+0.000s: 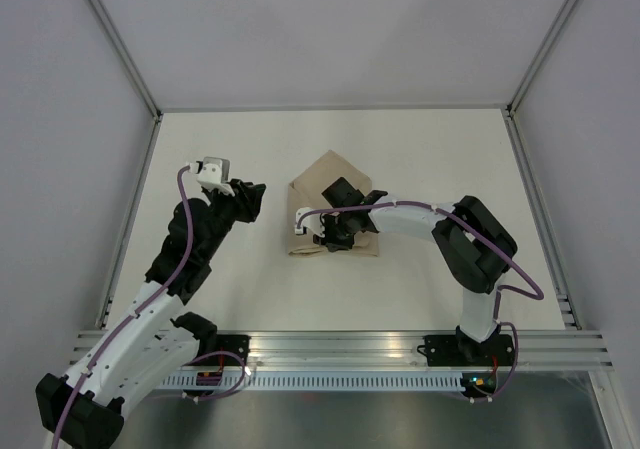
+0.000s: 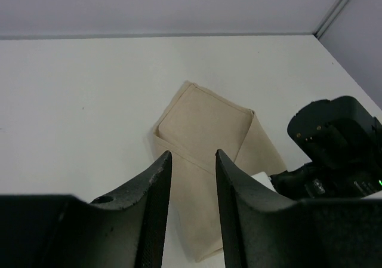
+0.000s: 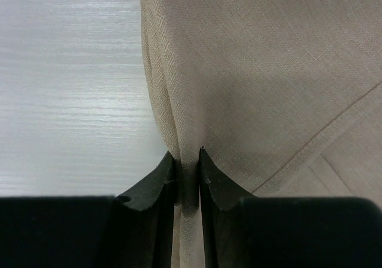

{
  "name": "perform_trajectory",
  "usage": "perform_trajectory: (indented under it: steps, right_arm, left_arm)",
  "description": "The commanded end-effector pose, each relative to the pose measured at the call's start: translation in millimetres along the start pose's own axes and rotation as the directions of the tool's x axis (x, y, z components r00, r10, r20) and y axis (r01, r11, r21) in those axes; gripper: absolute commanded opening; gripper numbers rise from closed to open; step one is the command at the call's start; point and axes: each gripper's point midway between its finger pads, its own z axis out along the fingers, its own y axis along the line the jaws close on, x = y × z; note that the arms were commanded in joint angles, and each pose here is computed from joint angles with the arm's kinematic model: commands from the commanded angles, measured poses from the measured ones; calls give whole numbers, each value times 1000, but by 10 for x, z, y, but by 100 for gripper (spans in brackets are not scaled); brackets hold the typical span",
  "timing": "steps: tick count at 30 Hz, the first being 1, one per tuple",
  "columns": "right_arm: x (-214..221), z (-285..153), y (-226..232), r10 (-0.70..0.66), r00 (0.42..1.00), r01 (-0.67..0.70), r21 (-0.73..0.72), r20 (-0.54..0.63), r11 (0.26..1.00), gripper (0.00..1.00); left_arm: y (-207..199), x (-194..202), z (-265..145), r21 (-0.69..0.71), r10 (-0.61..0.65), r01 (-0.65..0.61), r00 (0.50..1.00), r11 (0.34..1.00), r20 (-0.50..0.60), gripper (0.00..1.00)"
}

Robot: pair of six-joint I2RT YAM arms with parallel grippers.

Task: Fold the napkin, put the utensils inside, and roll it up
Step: Roll the napkin at the center of the board.

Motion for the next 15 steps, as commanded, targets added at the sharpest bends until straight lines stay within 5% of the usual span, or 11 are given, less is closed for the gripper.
perform_trajectory:
  steps: [1, 7, 15]
  right_arm:
    - [394, 7, 413, 133, 983, -159, -233, -125, 959, 15]
    - [446, 8, 340, 219, 966, -252, -327, -134, 911, 13]
    - [528, 23, 247, 296, 941, -338, -419, -164, 842, 13]
  left_arm:
    - [9, -153, -27, -1, 73, -74, 991, 997, 111, 40]
    - [-62, -56, -93, 38, 104, -112, 981, 993, 162, 40]
    - [-196, 318, -39, 54, 195, -199, 978, 978, 67, 37]
